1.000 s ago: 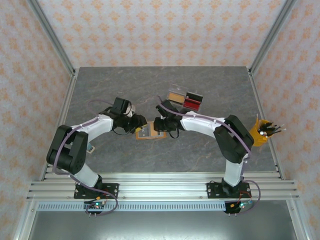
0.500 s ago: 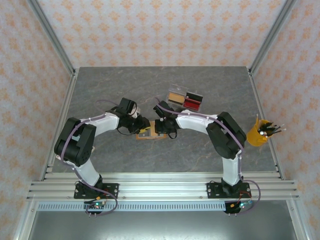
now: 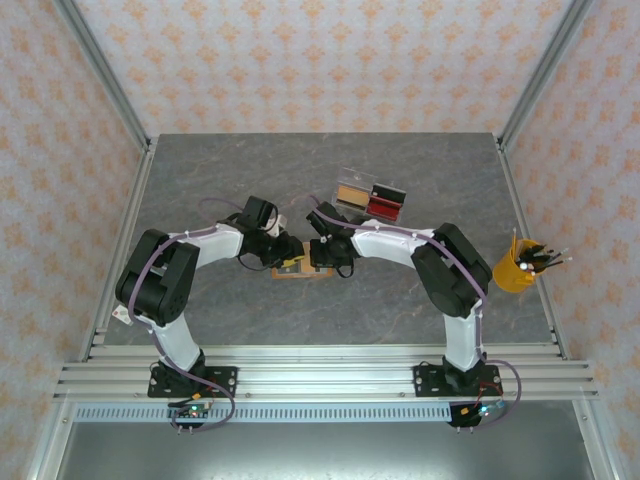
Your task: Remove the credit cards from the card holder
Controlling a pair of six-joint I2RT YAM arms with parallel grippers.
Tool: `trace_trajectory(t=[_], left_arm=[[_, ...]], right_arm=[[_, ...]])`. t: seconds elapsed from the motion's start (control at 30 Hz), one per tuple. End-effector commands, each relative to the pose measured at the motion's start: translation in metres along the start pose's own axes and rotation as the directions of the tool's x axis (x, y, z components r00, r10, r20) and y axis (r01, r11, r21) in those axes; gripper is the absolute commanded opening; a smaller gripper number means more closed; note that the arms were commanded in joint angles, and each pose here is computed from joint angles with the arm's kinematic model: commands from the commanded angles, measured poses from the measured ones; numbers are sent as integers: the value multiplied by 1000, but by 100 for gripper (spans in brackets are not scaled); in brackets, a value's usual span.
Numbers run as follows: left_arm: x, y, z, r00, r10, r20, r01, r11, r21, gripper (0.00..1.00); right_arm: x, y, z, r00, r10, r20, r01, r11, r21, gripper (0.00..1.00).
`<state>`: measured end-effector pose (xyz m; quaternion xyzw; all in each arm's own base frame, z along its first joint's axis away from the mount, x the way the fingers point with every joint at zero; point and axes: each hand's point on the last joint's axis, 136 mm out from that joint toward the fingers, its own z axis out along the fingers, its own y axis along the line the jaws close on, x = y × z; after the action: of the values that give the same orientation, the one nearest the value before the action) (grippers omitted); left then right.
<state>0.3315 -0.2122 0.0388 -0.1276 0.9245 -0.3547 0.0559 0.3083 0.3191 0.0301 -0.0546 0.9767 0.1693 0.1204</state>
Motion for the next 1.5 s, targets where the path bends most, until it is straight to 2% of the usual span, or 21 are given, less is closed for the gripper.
trace_trajectory(t=[0.0,0.13,0.57,0.97,1.2,1.47], left_arm=[[-7,-6,4,998,63,-1,-63,998,25,29],[-9,-5,7,998,70,4,-70,997,18,25],[-7,4,11,997,81,-9,-81,997,-3,23],[-5,1,11,992,124,-3,-123,991,45,20],[-10,9,8,996,91,23,-92,995,37,16],[-13,6,4,996,81,36,-84,993,87,11]], right_arm=[[7,-15,8,999,23,-35,-20,997,70,24],[8,-16,10,999,24,-43,-21,997,70,24],[11,-17,14,998,23,-54,-19,997,74,23],[15,-16,19,997,19,-72,-15,998,61,23],[16,-18,20,997,24,-76,-19,998,66,23],[17,-19,20,997,27,-75,-22,997,70,23]])
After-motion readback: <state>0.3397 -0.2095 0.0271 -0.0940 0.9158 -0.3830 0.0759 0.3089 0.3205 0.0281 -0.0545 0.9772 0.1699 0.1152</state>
